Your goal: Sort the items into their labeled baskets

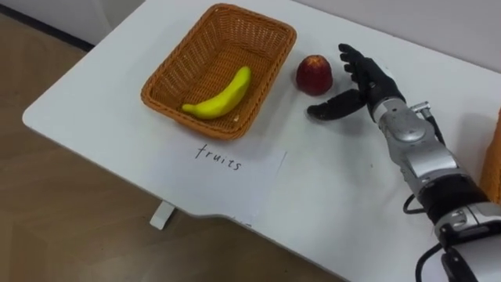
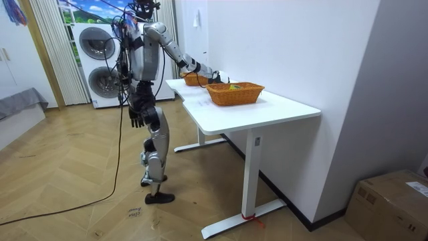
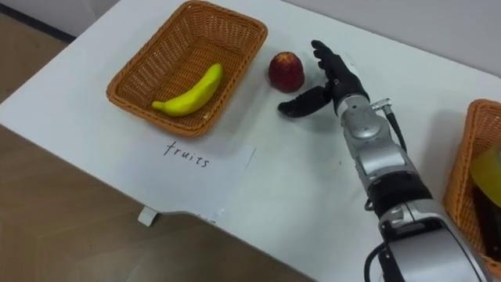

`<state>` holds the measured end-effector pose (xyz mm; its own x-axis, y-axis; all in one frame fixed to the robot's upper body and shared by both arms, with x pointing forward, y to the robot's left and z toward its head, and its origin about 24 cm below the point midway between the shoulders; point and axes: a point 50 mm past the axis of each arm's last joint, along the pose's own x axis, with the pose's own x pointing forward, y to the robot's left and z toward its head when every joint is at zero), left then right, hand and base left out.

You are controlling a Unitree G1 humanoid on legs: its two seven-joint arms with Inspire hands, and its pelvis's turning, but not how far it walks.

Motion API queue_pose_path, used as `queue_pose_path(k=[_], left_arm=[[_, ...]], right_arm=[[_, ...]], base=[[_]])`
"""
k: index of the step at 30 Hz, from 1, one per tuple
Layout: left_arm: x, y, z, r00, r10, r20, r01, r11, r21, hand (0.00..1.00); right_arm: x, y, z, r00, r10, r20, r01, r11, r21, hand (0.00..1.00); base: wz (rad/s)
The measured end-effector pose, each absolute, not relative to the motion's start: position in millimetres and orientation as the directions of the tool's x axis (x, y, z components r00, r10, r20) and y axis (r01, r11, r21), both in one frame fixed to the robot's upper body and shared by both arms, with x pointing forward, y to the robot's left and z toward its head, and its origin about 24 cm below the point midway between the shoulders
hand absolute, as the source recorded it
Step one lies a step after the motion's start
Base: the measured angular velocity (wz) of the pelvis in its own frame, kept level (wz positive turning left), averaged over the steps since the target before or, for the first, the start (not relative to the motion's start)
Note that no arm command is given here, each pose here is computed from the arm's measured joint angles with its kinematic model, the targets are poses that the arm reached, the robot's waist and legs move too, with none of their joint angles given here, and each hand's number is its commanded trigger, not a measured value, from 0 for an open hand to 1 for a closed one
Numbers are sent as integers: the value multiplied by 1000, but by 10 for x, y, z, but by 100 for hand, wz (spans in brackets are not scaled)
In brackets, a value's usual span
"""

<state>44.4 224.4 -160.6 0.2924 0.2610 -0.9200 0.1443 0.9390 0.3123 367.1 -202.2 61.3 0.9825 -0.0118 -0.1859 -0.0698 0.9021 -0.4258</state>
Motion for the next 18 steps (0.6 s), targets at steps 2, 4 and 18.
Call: queue_pose_path(k=[2, 4, 18], left_arm=[[454, 2243, -1605, 295, 261, -919, 145, 939, 313, 0], [454, 2245, -1604, 295, 261, -919, 146, 938, 313, 0], [569, 2232, -1593, 327, 249, -911, 146, 940, 309, 0]], right_arm=[[3689, -2028, 629, 982, -16, -186, -66, 901, -429, 0], [3688, -2035, 624, 982, -19, -188, -65, 900, -430, 0], [3701, -2070, 650, 983, -23, -183, -63, 891, -450, 0]], base=[[0], [0], [-2]])
